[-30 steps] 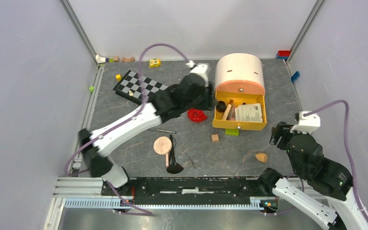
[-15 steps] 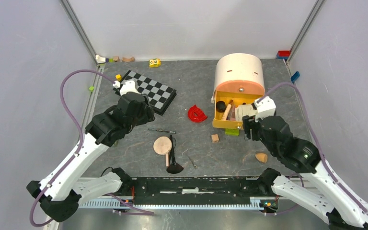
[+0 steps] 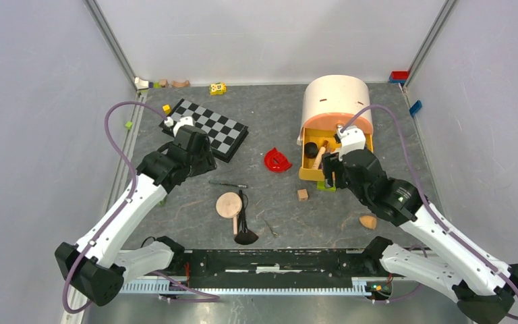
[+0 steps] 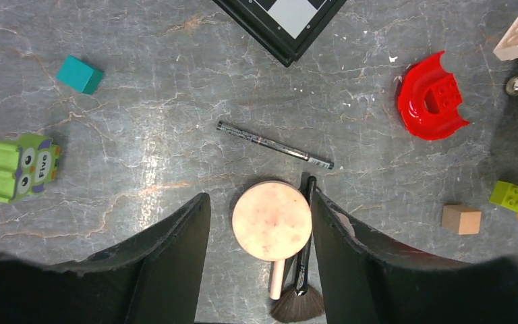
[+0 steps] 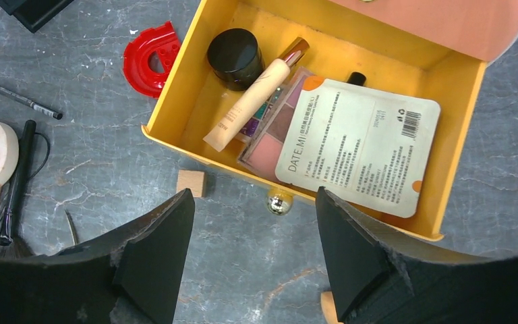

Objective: Organize the makeup
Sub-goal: Close the drawer in the storage box.

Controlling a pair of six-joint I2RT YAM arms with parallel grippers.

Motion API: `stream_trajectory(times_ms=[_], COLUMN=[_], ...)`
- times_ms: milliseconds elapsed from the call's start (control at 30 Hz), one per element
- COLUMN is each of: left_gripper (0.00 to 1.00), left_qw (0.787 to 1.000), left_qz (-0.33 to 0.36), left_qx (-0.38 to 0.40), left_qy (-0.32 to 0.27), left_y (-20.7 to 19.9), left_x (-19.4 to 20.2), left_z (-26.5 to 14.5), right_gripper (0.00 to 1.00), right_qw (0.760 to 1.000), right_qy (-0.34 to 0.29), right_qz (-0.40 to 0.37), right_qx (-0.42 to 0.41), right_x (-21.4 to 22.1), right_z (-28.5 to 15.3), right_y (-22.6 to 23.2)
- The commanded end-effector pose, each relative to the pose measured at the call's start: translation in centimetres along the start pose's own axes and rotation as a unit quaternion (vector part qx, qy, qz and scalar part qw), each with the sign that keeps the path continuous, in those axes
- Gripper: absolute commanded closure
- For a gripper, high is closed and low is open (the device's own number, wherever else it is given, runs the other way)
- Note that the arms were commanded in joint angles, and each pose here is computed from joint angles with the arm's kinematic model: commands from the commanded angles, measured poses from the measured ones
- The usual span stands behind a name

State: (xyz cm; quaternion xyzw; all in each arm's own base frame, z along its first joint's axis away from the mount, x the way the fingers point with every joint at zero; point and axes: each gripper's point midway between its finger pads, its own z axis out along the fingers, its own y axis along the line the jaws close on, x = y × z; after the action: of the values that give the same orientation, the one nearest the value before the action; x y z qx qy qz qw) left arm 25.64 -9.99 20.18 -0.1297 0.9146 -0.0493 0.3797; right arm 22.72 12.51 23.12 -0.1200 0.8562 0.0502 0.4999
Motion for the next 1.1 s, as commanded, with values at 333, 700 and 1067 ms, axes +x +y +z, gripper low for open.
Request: stream_trajectory(times_ms=[333,700,1067], left_gripper=[0.34,0.3,0.13], left_qw=[1.0,1.0,0.998], left_qz=[0.02,0.022,0.027], left_qx=[-0.008,0.005,0.019], left_qy=[0.016,0.018,0.046], left_y=[-0.5,-0.8,-2.2], left_x=[0.8,1.6,2.2], left_z=[2.7,3.5,4.8], right_gripper=[0.13,0.02,0.02], right_qw=[1.0,0.997,0.994], right_qy=[0.0,0.037,0.028], right_qz=[0.001,-0.012,0.04], right_qx=[0.018,0.072,0.098], right_x=[-1.8,-1.3,-2.6], right_z=[1.3,1.6,2.3], right_y=[0.6,-0.9,-0.6])
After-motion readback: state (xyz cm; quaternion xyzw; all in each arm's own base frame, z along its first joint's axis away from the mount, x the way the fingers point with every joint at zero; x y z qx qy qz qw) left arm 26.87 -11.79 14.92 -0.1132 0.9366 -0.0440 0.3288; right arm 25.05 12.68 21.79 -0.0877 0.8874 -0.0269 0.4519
